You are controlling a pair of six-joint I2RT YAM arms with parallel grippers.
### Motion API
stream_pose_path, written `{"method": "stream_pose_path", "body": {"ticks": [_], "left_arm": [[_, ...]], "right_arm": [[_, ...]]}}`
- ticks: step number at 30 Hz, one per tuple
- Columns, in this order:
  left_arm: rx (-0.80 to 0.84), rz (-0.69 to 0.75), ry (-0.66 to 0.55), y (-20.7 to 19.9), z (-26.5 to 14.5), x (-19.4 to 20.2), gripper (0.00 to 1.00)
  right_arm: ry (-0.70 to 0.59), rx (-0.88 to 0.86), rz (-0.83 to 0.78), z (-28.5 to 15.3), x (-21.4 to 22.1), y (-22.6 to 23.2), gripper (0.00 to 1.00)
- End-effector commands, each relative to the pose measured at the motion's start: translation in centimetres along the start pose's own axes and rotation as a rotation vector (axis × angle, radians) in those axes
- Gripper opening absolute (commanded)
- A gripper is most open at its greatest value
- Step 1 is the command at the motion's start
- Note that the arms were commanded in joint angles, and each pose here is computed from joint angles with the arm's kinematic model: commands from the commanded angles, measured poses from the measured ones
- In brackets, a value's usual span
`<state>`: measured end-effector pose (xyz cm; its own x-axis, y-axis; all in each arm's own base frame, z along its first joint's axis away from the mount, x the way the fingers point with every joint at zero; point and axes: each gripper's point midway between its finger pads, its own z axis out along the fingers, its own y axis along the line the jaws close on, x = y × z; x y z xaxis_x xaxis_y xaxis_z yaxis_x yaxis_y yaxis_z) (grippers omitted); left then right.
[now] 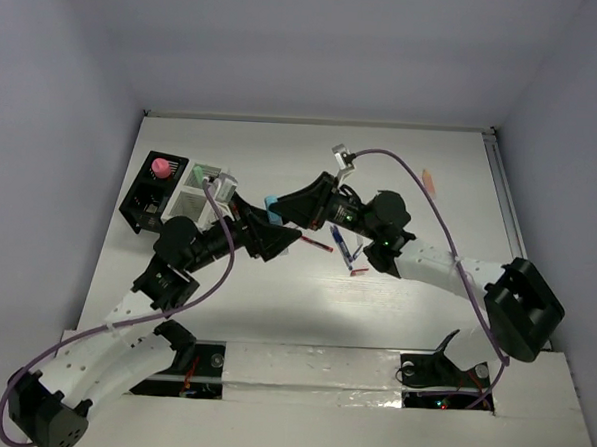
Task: Sort the stationery into containers
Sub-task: Place the pen in the storage box.
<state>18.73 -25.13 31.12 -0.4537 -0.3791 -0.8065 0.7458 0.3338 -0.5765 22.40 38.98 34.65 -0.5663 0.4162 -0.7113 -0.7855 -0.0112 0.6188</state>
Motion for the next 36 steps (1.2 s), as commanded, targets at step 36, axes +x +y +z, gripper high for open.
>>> {"method": "stream_pose_path", "body": {"ticks": [36], "left_arm": [[-0.617,0.455,-0.41,2.9,-12.4,-12.1,0.99]], "right_arm": [[-0.146,0.104,-0.2,21.1,-3.7,-21.7,0.0]]}}
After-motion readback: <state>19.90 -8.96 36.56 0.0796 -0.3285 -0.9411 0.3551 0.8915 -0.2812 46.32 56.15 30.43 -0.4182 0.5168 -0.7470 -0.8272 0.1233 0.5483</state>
